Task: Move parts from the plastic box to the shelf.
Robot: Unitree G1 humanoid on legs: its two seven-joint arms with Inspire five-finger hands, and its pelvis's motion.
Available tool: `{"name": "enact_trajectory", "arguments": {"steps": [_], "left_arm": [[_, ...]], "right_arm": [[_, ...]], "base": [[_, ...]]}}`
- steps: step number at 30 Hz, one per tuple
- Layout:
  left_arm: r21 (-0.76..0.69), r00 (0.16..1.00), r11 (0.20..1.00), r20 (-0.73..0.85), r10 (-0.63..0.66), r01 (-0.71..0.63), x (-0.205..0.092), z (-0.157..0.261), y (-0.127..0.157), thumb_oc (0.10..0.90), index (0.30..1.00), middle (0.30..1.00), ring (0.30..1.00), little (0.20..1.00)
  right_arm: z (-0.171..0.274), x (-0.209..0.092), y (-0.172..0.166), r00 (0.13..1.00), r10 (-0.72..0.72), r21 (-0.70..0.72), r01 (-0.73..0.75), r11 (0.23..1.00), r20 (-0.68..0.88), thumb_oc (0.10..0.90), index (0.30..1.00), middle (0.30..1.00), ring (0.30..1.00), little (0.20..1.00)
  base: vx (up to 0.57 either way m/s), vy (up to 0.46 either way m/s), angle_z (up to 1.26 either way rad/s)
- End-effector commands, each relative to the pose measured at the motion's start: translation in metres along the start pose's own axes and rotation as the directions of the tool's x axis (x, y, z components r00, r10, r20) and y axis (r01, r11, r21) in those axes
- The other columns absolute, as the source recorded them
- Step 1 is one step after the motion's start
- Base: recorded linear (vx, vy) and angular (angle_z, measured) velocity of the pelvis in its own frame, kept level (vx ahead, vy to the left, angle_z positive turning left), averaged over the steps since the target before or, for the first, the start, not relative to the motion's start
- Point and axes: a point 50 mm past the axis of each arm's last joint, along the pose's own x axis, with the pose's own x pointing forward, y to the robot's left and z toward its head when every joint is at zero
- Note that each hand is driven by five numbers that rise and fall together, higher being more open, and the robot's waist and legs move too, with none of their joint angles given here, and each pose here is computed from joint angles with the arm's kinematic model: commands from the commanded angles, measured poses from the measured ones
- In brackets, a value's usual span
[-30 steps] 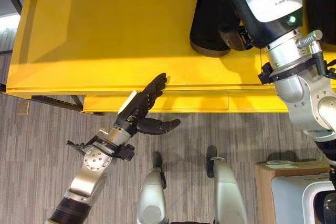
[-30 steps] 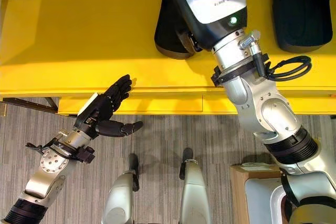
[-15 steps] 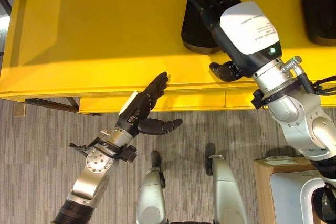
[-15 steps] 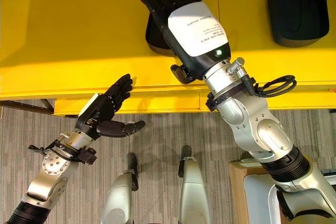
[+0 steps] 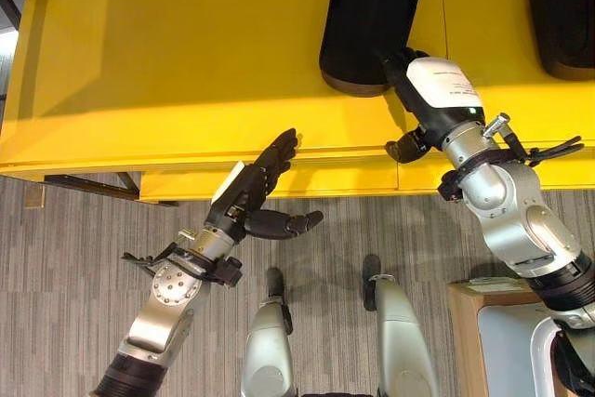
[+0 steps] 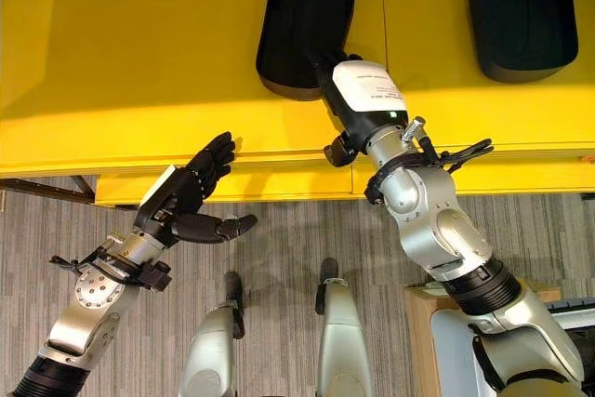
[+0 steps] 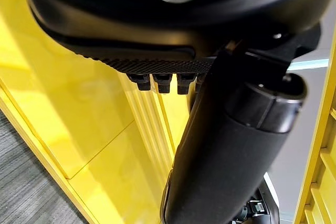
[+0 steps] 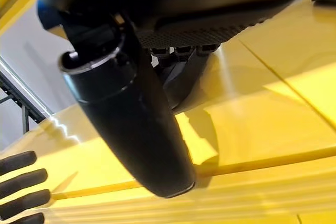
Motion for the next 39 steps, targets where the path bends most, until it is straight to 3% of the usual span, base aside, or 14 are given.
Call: {"name": "enact_trajectory", "arguments": {"steps": [1,6,10,12,16,20,26,39], "left_arm": [[0.033,0.978,0.998,0.201,-0.054,0.048,0.006,0.037,-0.009,0.900,1.000,1.000,1.000,1.000],[0.033,0.978,0.998,0.202,-0.055,0.050,0.008,0.037,-0.008,0.900,1.000,1.000,1.000,1.000],[0.037,0.977,0.997,0.200,-0.073,0.067,0.007,0.037,-0.008,0.900,1.000,1.000,1.000,1.000],[0.043,0.979,0.997,0.191,-0.073,0.066,0.003,0.036,-0.004,0.900,1.000,1.000,1.000,1.000],[0.051,0.981,0.996,0.178,-0.078,0.070,-0.003,0.035,0.000,0.900,1.000,1.000,1.000,1.000],[0.060,0.984,0.996,0.160,-0.076,0.067,-0.009,0.033,0.002,0.900,1.000,1.000,1.000,1.000],[0.065,0.985,0.996,0.153,-0.076,0.067,-0.012,0.031,0.003,0.900,1.000,1.000,1.000,1.000],[0.078,0.987,0.995,0.141,-0.076,0.066,-0.014,0.029,0.005,0.900,1.000,1.000,1.000,1.000]], "right_arm": [[0.030,0.020,-0.035,0.976,-0.176,-0.052,0.184,0.982,0.127,0.900,1.000,1.000,1.000,1.000],[0.034,0.020,-0.038,0.968,-0.189,-0.078,0.204,0.976,0.163,0.900,1.000,1.000,1.000,1.000],[0.027,0.023,-0.033,0.989,-0.099,-0.433,0.136,0.891,0.106,0.900,1.000,1.000,1.000,1.000],[0.017,0.023,-0.034,0.996,-0.049,-0.601,0.088,0.795,0.081,0.900,1.000,1.000,1.000,1.000],[0.015,0.016,-0.040,0.998,0.038,-0.731,0.006,0.682,0.044,0.900,1.000,1.000,1.000,1.000],[0.017,0.012,-0.048,0.997,0.068,-0.789,-0.015,0.614,0.034,0.900,1.000,1.000,1.000,1.000],[0.015,0.011,-0.050,0.996,0.085,-0.801,-0.044,0.597,0.008,0.900,1.000,1.000,1.000,1.000],[-0.009,0.014,-0.051,0.989,0.103,-0.741,-0.150,0.655,-0.109,0.900,1.000,1.000,1.000,1.000]], "base": [[0.00,0.000,0.00],[0.00,0.001,0.01],[-0.01,-0.015,0.01],[0.00,-0.033,0.08],[0.02,-0.035,0.07],[0.02,-0.037,-0.01],[0.00,-0.008,-0.01],[0.00,-0.001,0.00]]}}
